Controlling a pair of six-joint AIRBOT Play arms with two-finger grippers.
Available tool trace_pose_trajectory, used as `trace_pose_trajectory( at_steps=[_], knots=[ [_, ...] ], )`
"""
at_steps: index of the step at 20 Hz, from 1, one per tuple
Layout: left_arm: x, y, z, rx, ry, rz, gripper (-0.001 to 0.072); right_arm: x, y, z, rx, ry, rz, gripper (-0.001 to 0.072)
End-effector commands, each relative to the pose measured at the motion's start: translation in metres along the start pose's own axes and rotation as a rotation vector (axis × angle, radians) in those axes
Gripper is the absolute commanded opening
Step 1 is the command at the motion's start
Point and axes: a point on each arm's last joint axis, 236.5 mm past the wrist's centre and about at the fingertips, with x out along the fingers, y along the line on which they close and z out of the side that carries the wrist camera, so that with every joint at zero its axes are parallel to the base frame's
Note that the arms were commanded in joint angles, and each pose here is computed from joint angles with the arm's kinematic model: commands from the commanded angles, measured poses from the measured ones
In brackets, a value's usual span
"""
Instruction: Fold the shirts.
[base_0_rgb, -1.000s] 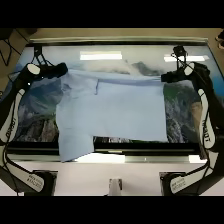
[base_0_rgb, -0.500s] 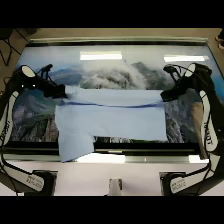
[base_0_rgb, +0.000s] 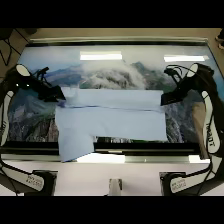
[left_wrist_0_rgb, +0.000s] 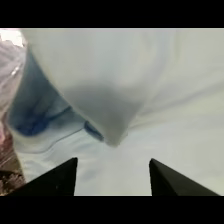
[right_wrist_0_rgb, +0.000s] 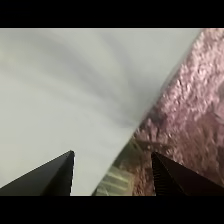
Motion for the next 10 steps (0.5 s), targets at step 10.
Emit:
trace_pose_trajectory(
  at_steps=[10],
  knots=[
    [0.061, 0.022, -0.225, -0.193, 0.189, -0.106, 0.054, 0.003, 0.038, -0.124, 0.07, 0.079, 0.12, 0.0486]
  ],
)
